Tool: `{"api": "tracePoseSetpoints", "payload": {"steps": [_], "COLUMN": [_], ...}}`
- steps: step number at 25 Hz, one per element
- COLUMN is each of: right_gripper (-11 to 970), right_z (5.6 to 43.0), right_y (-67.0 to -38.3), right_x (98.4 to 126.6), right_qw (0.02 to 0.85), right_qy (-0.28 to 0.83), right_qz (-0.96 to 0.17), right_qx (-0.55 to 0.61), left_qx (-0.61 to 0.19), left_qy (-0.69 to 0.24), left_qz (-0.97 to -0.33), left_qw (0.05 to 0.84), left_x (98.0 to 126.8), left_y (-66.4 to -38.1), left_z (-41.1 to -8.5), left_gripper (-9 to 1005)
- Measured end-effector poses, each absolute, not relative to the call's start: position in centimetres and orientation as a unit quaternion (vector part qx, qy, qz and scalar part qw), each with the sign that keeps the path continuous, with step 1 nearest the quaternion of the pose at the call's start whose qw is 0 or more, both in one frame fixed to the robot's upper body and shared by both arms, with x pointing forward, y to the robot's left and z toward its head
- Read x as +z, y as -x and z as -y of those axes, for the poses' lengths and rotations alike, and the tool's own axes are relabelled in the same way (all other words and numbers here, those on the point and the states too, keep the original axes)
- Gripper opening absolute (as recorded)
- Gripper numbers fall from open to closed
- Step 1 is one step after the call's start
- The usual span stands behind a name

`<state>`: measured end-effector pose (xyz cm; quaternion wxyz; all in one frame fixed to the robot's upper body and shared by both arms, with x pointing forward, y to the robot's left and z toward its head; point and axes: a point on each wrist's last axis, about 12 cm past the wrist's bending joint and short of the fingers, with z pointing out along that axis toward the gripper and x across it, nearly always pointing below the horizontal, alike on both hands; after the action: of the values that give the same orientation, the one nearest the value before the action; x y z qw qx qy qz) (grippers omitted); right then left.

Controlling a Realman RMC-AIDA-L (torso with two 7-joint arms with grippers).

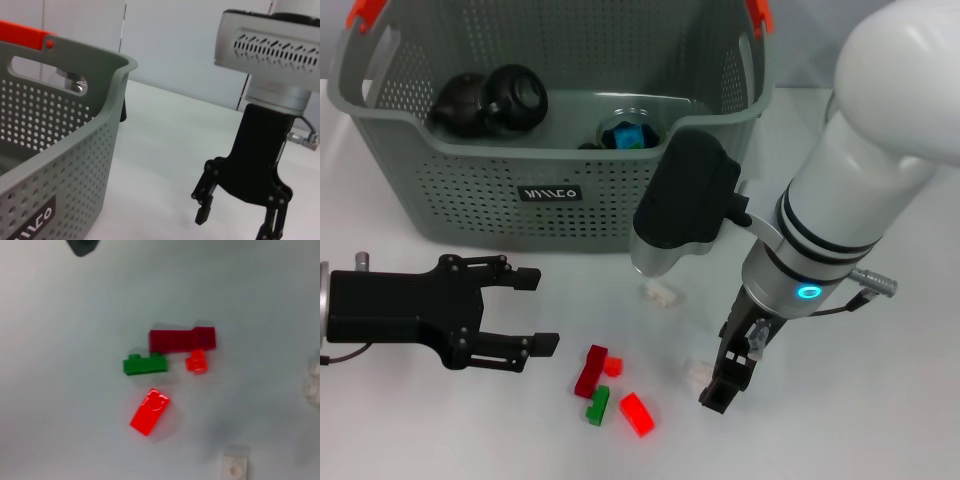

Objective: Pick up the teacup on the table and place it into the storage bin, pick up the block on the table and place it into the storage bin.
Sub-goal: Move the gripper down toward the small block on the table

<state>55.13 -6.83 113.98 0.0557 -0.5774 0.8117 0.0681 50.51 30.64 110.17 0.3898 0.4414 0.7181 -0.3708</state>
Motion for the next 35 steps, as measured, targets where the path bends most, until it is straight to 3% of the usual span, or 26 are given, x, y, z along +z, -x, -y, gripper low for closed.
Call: {"api": "tracePoseSetpoints", "payload": {"steps": [10,16,27,35], "right_gripper": [865,748,640,419], "right_z": [6.2,6.1,5.7,5.8], "right_y": [-55.1,-55.1,-54.9,-54.8], "right_x": [112.3,111.6,111.1,111.0], "right_qw": [0.075,0.079,0.086,0.085], "right_qy": [0.579,0.578,0.585,0.583], "right_qz": [-0.81,-0.81,-0.805,-0.807], "right_qx": [0.057,0.053,0.048,0.049], "left_qx": [-0.371,-0.373,-0.375,-0.375], "left_qy": [-0.443,-0.442,-0.441,-0.442], "left_qz": [-0.718,-0.717,-0.716,-0.716], "left_qw": [0.389,0.388,0.39,0.39], "left_x": [110.2,110.1,110.0,110.0], "left_y": [-50.5,-50.5,-50.4,-50.4], "left_z": [-30.6,-30.5,-30.5,-30.5], "left_gripper": [848,848,847,847]}}
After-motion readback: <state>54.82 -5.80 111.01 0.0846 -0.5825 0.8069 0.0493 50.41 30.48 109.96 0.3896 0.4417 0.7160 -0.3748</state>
